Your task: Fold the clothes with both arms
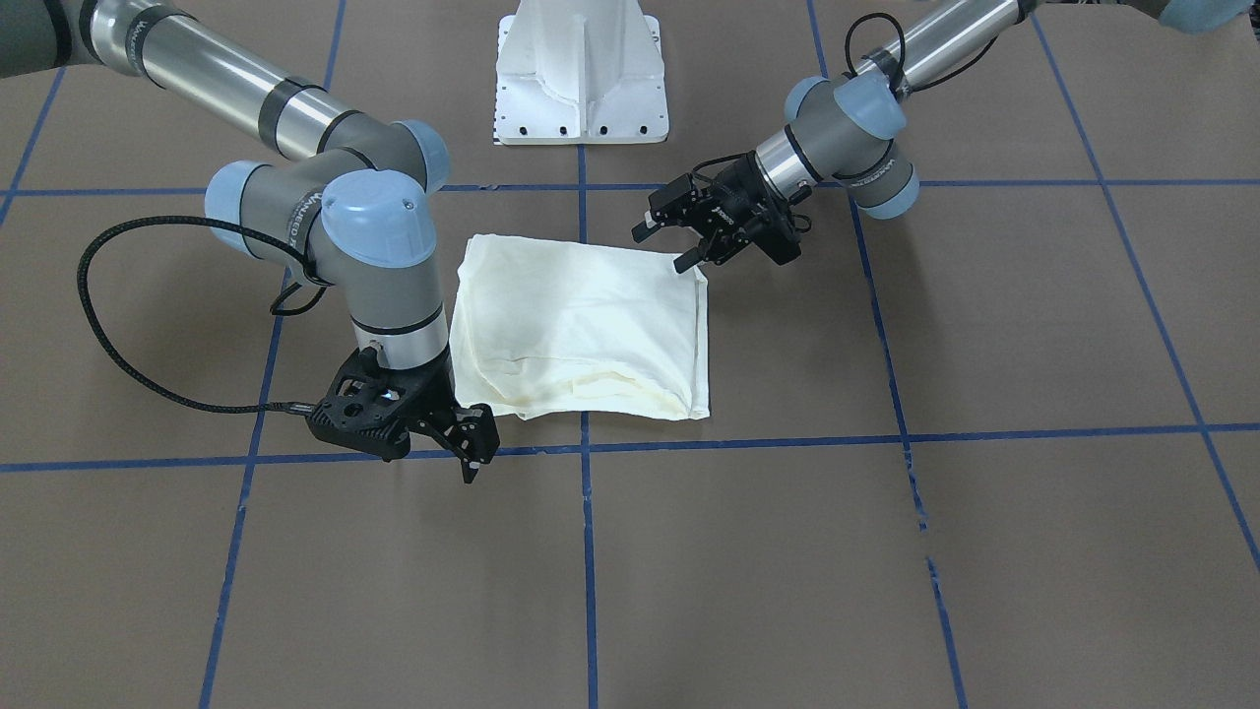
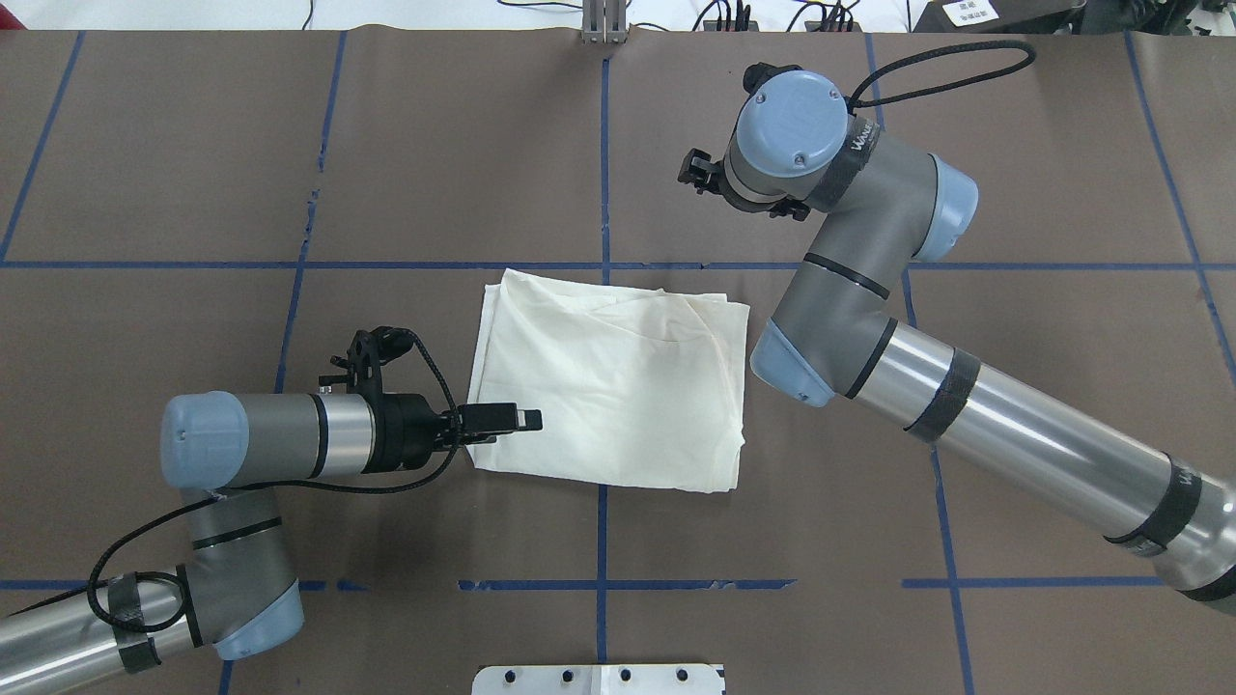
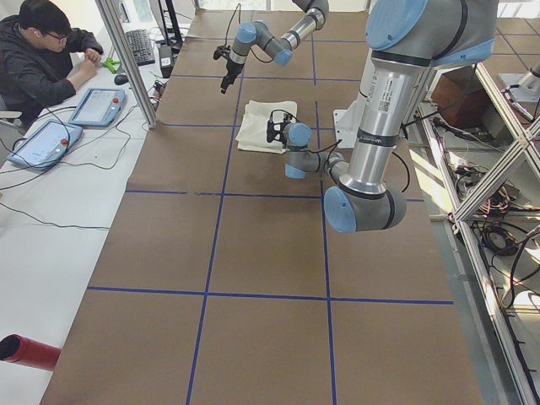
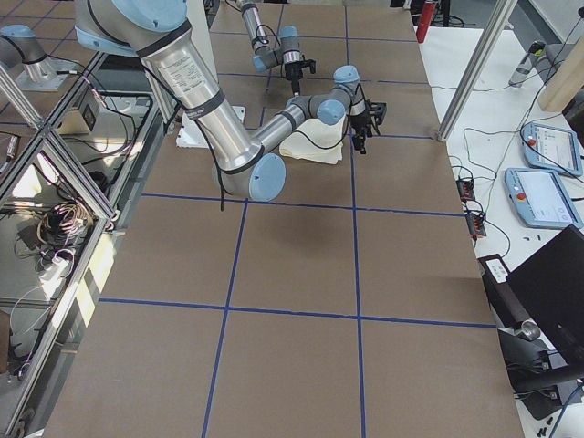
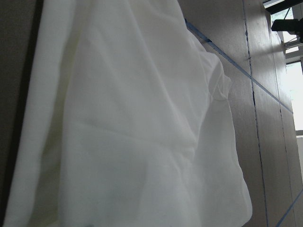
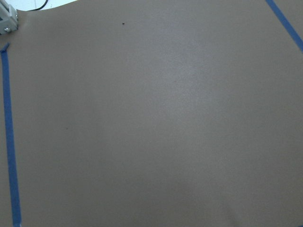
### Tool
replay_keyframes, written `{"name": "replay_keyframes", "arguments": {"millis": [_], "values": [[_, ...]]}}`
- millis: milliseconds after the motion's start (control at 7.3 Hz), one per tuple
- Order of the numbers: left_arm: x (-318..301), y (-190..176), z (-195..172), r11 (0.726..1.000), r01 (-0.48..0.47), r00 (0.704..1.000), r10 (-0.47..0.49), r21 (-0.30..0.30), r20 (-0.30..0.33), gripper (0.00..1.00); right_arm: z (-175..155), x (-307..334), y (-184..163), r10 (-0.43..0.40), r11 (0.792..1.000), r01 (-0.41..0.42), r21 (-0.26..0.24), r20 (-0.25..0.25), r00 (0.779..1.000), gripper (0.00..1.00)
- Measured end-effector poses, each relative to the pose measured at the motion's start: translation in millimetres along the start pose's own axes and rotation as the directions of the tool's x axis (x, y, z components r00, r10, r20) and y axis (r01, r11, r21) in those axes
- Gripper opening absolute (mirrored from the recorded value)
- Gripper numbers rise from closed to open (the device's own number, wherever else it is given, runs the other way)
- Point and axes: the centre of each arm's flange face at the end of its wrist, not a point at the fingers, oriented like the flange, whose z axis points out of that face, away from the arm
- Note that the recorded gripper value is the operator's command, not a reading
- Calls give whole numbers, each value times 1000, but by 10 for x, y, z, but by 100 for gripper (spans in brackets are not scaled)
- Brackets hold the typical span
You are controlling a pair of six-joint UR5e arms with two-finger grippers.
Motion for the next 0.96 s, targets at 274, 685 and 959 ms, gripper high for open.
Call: {"name": "replay_keyframes", "arguments": {"millis": [274, 685, 959], "values": [[333, -446, -279, 1000, 0, 994, -1, 11, 107, 100, -161, 310, -187, -98, 993, 99, -65, 27, 995, 100], [924, -714, -782, 993, -116, 931, 118, -27, 345, 100, -677, 1083, -689, -266, 951, 266, -157, 20, 964, 100], [1208, -838, -1306, 967, -234, 822, 253, -102, 510, 100, -1051, 1659, -973, -371, 907, 364, -210, 8, 929, 100]]}}
